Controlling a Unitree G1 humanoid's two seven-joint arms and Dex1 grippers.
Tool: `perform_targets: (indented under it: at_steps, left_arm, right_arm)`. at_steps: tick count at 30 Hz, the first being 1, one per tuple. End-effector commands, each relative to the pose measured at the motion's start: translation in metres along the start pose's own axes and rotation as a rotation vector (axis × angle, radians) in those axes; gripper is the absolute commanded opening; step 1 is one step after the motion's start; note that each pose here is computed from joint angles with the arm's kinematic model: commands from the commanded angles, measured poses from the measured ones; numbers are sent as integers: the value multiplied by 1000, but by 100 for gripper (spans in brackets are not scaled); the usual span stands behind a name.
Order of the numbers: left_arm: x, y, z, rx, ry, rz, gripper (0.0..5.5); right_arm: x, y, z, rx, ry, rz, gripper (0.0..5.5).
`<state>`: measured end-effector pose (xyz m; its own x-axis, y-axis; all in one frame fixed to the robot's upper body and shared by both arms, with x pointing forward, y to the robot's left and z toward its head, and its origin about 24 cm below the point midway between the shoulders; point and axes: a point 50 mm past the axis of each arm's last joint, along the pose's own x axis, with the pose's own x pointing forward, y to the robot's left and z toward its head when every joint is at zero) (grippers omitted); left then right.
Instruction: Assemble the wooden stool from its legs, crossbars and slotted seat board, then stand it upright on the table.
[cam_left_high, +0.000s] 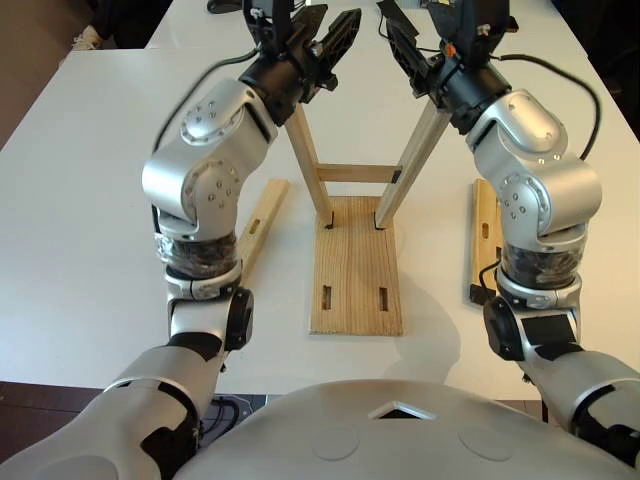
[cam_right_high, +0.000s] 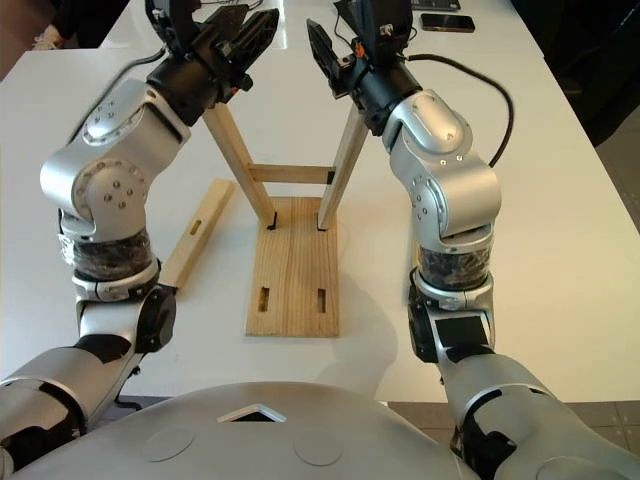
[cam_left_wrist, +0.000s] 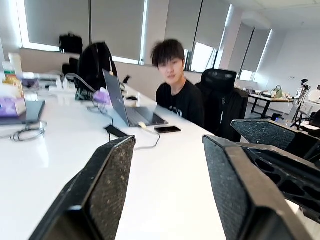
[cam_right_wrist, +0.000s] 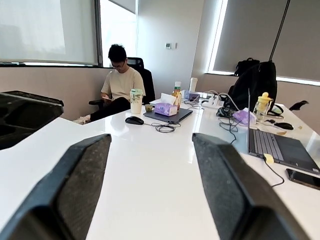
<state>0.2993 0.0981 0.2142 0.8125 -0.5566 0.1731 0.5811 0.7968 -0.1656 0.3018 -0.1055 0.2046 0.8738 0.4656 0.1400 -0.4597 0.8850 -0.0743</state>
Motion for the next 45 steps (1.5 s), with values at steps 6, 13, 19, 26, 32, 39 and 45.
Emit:
perform_targets:
  at_steps: [6, 13, 19, 26, 32, 39, 45]
  left_arm:
    - [-3, 12, -15, -116, 102, 11, 250]
    - [11, 5, 68, -17, -114, -63, 250]
    - [-2, -11, 122, 40, -276, -161, 250]
    - [-28, -3, 13, -71, 44, -143, 250]
    - [-50, -8, -69, -127, 237, -135, 250]
    - [-35, -9, 7, -50, -20, -224, 250]
    - [-53, -4, 81, -38, -209, -323, 250]
  right_arm:
    - [-7, 2, -38, 107, 174, 23, 299]
    - [0, 2, 54, 44, -181, 43, 299]
    - [-11, -1, 107, 24, -353, 51, 299]
    - [-26, 6, 4, 161, 3, 54, 299]
    - [-44, 20, -59, 181, 189, 81, 299]
    - [-34, 5, -6, 122, -36, 59, 299]
    - [-47, -12, 70, 173, -333, 90, 299]
